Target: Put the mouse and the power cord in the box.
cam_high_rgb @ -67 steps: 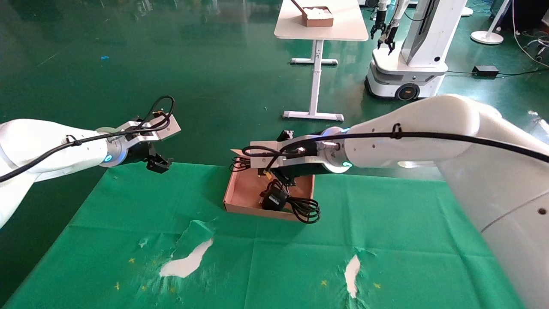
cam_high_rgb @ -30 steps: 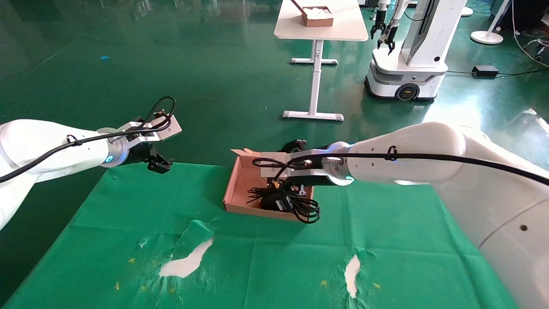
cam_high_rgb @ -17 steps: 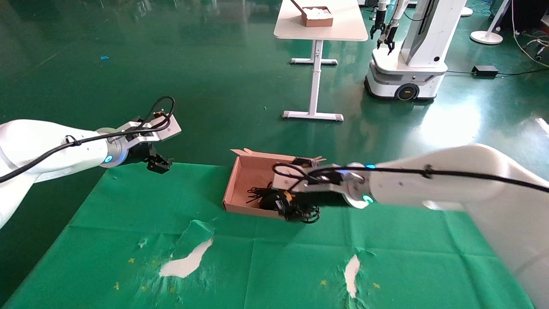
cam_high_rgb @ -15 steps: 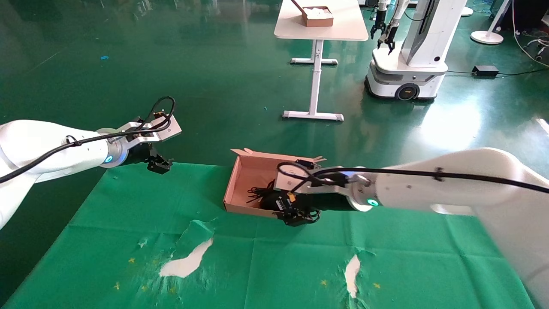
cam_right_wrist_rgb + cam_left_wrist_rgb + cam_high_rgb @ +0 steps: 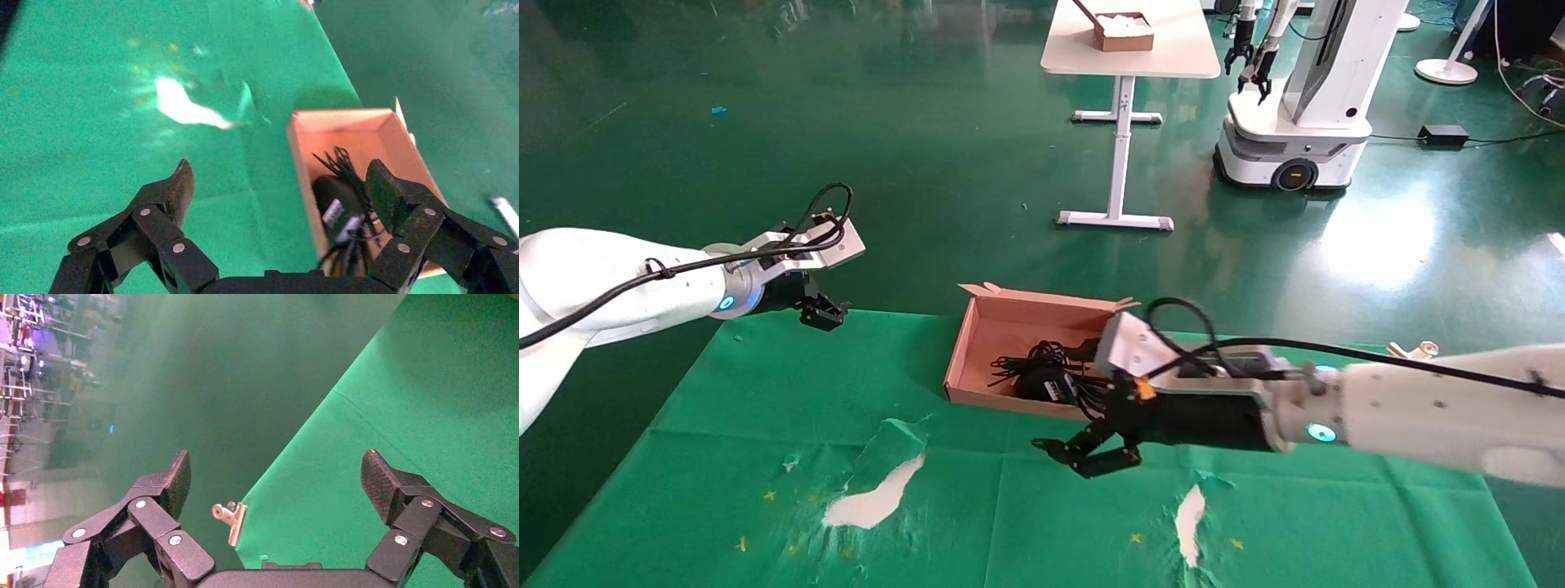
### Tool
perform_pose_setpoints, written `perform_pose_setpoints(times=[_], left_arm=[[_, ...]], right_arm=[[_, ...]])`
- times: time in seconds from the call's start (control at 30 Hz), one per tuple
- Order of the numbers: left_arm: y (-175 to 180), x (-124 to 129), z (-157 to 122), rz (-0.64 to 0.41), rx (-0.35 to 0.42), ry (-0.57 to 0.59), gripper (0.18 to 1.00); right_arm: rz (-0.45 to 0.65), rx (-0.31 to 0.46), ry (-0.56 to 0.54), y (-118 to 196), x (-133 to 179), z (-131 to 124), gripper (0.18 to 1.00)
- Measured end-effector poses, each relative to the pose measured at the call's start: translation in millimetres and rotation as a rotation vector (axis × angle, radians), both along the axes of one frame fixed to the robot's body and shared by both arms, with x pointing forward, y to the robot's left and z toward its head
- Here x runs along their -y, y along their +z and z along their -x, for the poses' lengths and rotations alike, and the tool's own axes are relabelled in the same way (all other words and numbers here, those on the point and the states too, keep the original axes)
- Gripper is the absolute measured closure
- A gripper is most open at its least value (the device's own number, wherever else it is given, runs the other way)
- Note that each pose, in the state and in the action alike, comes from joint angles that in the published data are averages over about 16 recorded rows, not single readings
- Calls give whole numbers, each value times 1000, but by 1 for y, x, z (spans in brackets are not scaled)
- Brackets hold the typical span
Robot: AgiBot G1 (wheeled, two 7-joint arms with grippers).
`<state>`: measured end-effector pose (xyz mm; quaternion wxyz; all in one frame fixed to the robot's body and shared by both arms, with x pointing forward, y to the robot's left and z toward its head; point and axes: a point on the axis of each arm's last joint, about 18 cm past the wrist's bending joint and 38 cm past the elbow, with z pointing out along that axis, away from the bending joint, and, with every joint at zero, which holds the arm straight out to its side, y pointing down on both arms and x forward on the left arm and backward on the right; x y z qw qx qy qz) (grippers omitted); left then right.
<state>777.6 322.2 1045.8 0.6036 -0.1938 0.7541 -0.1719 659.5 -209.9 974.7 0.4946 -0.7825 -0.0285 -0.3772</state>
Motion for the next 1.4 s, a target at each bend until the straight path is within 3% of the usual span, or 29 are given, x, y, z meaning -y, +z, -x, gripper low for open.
perform_pose_setpoints(times=[0.33,0.67,1.07,1.4], left_arm=[[-45,18,8,194,-98,-153,184],[-77,36,37,415,-183,-361,184],[-83,44,93,604,-220,-617,184],[-73,39,155,677,-216,-836,184]], right_arm=[[-137,-55,104,0,32,47,178],[-229,-79,218,6,61,103,178],[-271,-87,347,15,87,168,178],[-273,-88,378,17,92,184,178]])
